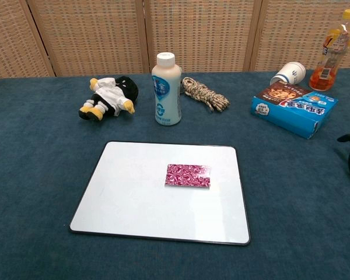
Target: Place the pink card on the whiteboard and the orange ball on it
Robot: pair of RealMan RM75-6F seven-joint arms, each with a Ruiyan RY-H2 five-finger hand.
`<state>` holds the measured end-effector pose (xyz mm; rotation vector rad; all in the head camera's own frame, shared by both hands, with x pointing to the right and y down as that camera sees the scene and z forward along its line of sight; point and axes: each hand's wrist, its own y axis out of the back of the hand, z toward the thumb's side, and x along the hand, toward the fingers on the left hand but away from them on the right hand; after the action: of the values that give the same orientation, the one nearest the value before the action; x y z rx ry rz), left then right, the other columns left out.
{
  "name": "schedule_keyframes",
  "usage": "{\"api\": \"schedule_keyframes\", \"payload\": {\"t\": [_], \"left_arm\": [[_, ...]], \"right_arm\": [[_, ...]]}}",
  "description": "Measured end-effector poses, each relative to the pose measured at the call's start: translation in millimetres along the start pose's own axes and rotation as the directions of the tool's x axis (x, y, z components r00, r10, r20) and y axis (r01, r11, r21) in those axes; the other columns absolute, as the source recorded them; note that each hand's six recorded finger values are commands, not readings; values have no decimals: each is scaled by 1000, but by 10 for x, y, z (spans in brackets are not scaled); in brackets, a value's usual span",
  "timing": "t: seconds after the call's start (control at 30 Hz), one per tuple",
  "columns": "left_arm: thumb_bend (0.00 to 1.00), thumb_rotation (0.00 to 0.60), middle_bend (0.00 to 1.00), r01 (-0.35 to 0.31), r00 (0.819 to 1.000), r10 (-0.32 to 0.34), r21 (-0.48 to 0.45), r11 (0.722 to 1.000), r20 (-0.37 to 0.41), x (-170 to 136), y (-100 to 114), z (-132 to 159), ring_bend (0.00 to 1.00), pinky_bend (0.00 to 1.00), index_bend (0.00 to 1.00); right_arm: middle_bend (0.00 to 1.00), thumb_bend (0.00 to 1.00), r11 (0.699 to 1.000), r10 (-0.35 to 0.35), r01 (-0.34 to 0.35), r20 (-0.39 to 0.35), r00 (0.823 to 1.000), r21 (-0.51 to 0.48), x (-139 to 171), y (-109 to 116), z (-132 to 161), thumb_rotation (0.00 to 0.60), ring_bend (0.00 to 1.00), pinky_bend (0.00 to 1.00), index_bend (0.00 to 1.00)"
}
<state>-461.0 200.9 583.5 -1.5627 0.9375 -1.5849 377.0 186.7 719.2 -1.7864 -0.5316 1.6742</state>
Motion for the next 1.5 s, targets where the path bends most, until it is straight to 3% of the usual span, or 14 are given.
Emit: {"api": "schedule_keyframes", "payload": {"t": [0.23, 0.5, 0.7, 0.9, 1.13, 1.3, 1.5], "left_arm": [[0, 600, 0, 3, 1000, -3, 1, 1000, 2, 5, -5, 8, 0, 0, 0], [0, 600, 0, 3, 1000, -3, 1, 1000, 0, 8, -4, 10, 0, 0, 0], [0, 600, 0, 1, 1000, -1, -1, 1000, -1, 6, 4, 3, 0, 0, 0], [0, 600, 0, 0, 1000, 0, -8, 1000, -7, 8, 17, -15, 0, 0, 0], [0, 600, 0, 7, 1000, -7, -21, 1000, -15, 16, 24, -47, 0, 0, 0], [0, 600, 0, 12, 1000, -13, -26, 1000, -22, 32, 25, -77, 0, 0, 0], [0, 600, 0, 23, 999, -24, -39, 999, -41, 49, 12, -141, 0, 0, 0]], "right_arm": [[0, 382, 1000, 10, -10, 14, 1000, 4, -18, -21, -40, 600, 0, 0, 553], [0, 401, 1000, 9, -9, 7, 1000, -3, -12, -15, -6, 600, 0, 0, 560], [0, 401, 999, -16, 15, -30, 999, -42, -10, 127, 152, 600, 0, 0, 560], [0, 414, 992, -76, 64, -113, 991, -106, -88, 528, 590, 600, 0, 0, 560], [0, 414, 990, -130, 115, -203, 970, -85, -250, 996, 1248, 600, 0, 0, 560], [0, 414, 992, -129, 121, -277, 952, -46, -323, 1095, 1798, 600, 0, 0, 560], [0, 414, 995, -95, 95, -329, 939, -16, -405, 997, 2432, 600, 0, 0, 560]]}}
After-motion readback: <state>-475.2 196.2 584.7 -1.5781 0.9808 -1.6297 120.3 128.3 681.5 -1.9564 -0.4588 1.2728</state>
